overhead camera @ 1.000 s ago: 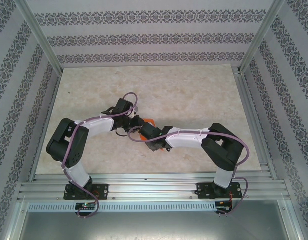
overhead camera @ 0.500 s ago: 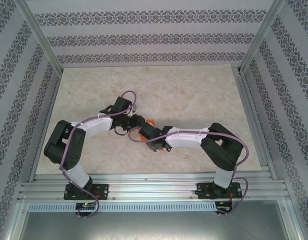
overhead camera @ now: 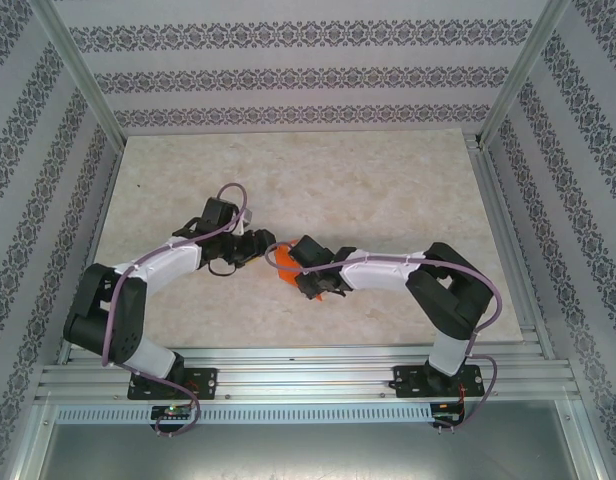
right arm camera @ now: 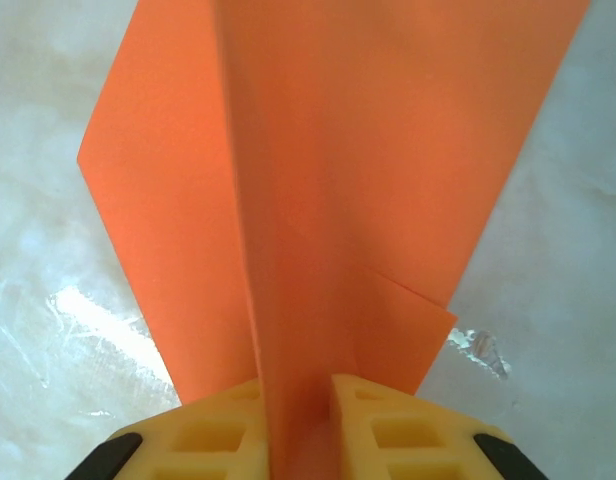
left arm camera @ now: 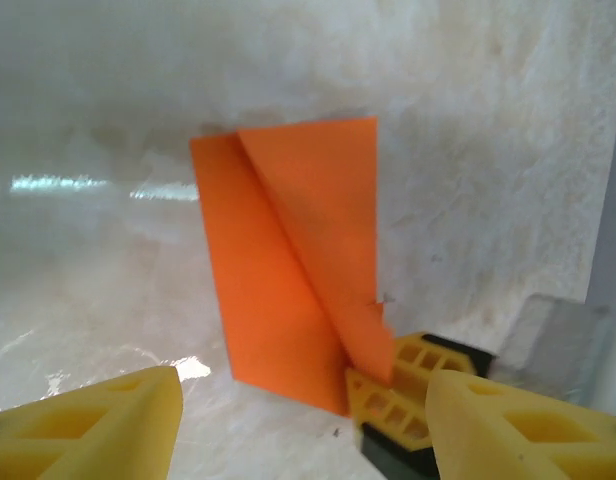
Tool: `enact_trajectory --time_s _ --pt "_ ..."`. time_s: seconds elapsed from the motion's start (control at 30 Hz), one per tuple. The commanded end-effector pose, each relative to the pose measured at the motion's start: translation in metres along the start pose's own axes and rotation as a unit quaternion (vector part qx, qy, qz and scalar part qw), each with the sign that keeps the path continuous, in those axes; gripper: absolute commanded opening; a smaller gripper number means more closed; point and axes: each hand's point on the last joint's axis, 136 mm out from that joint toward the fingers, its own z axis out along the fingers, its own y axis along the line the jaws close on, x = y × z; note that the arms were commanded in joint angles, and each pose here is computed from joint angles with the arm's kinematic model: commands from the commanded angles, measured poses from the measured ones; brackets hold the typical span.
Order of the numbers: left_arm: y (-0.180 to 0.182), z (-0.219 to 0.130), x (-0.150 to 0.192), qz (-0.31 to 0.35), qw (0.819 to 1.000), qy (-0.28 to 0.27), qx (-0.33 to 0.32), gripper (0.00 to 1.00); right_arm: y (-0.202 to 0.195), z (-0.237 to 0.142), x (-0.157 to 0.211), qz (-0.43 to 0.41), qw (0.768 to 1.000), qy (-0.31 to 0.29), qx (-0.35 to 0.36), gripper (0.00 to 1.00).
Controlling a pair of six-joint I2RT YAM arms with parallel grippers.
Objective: Fold a paper plane with a square sheet of paper (fold left side to right side)
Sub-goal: Fourth fold the wing at the center of the table.
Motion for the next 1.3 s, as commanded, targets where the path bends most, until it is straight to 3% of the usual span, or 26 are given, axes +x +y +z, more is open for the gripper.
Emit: enact_trajectory --time_s 0.0,0.5,1.0,1.17,1.27 --pt "-0.008 0.009 0.002 0.000 0.999 0.004 0.034 0.65 0.004 0.003 0.003 0.035 0.998 -0.002 -0.046 0.19" --pt "-0.019 0.047 0.030 0.016 0.998 0.052 0.031 0.55 -0.002 0.007 0.014 0.077 0.994 0.001 -0.080 0.18" --pt "-0.031 0.064 0.022 0.014 0.998 0.055 0.037 0.54 -0.002 0.009 0.017 0.086 0.992 0.002 -0.090 0.19" --pt "-0.036 0.072 0.021 0.013 0.997 0.059 0.043 0.42 -0.003 0.010 0.018 0.089 0.992 0.003 -0.094 0.19" --pt "-0.036 0.076 0.021 0.013 0.997 0.062 0.042 0.41 -0.003 0.010 0.017 0.091 0.991 0.003 -0.095 0.19"
